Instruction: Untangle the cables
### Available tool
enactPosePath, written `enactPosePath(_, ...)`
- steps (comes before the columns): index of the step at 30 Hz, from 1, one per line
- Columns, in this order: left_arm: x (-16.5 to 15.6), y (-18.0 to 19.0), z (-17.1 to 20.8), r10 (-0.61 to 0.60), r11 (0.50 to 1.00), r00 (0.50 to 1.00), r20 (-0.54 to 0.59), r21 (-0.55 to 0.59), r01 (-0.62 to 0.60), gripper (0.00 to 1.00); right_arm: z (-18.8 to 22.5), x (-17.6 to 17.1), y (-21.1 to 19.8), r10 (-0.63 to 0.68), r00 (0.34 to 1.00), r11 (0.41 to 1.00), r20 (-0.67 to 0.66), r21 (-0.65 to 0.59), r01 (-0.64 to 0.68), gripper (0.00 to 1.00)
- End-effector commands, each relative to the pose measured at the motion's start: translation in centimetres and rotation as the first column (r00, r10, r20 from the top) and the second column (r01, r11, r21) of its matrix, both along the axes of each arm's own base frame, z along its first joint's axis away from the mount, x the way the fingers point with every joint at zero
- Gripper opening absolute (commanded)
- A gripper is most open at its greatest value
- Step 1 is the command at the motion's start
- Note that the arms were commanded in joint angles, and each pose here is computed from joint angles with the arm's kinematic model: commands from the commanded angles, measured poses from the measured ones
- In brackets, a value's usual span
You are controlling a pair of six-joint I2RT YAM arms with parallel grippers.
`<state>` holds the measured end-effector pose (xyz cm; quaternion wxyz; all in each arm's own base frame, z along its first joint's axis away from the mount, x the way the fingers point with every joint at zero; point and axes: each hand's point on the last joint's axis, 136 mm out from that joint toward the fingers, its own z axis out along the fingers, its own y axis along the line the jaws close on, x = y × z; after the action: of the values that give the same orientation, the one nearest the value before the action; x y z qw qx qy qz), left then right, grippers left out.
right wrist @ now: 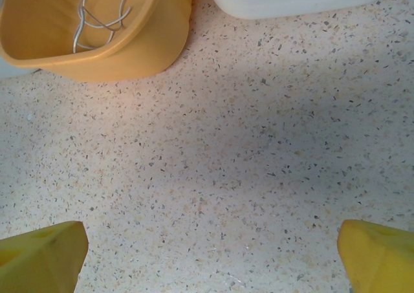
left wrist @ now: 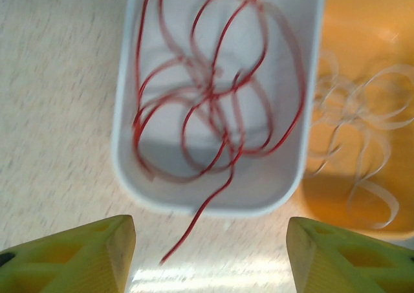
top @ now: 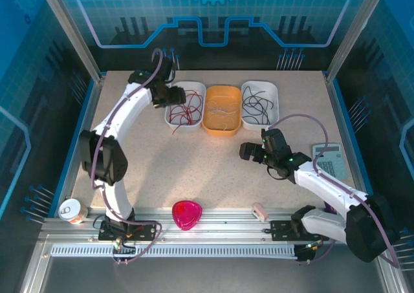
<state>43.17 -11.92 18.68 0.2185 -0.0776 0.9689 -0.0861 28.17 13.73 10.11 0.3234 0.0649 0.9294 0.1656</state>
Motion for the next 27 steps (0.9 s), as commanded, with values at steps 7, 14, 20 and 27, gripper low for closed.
enactPosePath(7, -5.5, -0.3, -5.8, -0.064, 0.994, 0.995, -0.070, 0.082, 0.070, 0.63, 0.5, 0.1, -0.3, -0.001, 1.000, 1.000, 0.013, -0.026, 0.001, 1.00)
enactPosePath(14, -4.2, -0.2, -8.6, -0.084, 0.988, 0.995, -0.050, 0.128, 0.089, 0.59, 0.5, 0.0, -0.2, -0.004, 1.000, 1.000, 0.011, -0.019, 0.004, 1.00)
enactPosePath(20, -3.3, -0.2, -10.0, -0.091, 0.983, 0.995, -0.050, 0.155, 0.097, 0.55, 0.7, 0.1, -0.4, -0.006, 1.000, 1.000, 0.017, -0.026, 0.006, 1.00)
enactPosePath(27, -3.0, -0.2, -10.8, -0.085, 0.982, 0.993, -0.077, 0.162, 0.097, 0.43, 0.8, 0.5, 0.0, 0.003, 1.000, 1.000, 0.013, -0.029, -0.002, 1.00)
